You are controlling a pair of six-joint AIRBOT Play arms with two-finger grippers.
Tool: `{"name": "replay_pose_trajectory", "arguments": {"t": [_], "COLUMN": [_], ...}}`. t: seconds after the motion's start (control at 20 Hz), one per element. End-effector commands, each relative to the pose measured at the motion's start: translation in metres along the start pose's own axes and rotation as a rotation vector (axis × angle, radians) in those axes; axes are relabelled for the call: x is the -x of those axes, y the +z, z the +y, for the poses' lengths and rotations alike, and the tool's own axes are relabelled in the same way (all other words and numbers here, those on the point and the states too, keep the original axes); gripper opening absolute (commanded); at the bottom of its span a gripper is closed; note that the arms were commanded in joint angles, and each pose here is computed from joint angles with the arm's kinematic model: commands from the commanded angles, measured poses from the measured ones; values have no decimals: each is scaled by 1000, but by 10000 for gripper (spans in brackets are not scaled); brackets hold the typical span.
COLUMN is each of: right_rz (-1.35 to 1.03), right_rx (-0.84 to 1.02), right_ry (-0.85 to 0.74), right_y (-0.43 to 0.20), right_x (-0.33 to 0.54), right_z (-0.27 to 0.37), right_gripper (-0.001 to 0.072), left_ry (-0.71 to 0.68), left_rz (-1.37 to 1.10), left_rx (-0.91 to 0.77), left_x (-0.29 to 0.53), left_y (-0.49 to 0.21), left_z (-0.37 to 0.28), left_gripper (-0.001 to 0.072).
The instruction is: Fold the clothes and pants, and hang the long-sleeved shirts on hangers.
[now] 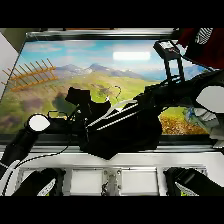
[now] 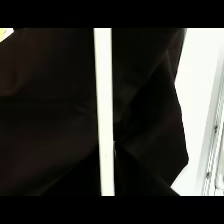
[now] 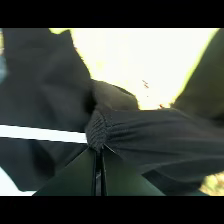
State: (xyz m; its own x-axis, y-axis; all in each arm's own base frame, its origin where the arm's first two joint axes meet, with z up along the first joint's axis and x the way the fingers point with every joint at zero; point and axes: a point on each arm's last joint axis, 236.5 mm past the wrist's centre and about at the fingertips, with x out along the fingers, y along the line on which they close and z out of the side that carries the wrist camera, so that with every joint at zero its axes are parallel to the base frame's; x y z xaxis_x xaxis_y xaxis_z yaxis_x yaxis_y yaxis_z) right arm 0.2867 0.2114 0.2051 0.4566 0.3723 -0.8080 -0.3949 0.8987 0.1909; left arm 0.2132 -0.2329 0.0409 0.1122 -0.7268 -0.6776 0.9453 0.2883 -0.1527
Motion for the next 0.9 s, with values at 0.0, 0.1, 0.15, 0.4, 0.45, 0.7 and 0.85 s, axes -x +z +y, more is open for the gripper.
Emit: {"name": "replay_pose_trajectory", "arguments": {"t": [0.0, 0.1, 0.15, 0.4, 0.45, 0.7, 0.85], "right_rz": [-50, -81, -87, -46, -40, -20, -20], "right_rx": [49, 74, 87, 129, 131, 143, 143], "right_ry": [88, 126, 140, 196, 213, 221, 221], "right_y": [7, 11, 11, 0, -1, -6, -6], "right_x": [2, 3, 3, -10, -12, -17, -17], "right_z": [35, 51, 59, 88, 94, 101, 101], "right_gripper": [20, 20, 20, 20, 20, 21, 21], "left_ry": [-16, -29, -33, -30, -30, -37, -38], "left_rz": [-32, -36, -32, -35, -34, -31, -31], "left_rx": [24, 33, 36, 34, 34, 34, 34], "left_x": [-4, -7, -8, -8, -8, -8, -8], "left_y": [7, 7, 6, 7, 6, 6, 6], "left_z": [0, 1, 0, 1, 1, -1, -1], "left_gripper": [10, 10, 10, 10, 10, 10, 11]}}
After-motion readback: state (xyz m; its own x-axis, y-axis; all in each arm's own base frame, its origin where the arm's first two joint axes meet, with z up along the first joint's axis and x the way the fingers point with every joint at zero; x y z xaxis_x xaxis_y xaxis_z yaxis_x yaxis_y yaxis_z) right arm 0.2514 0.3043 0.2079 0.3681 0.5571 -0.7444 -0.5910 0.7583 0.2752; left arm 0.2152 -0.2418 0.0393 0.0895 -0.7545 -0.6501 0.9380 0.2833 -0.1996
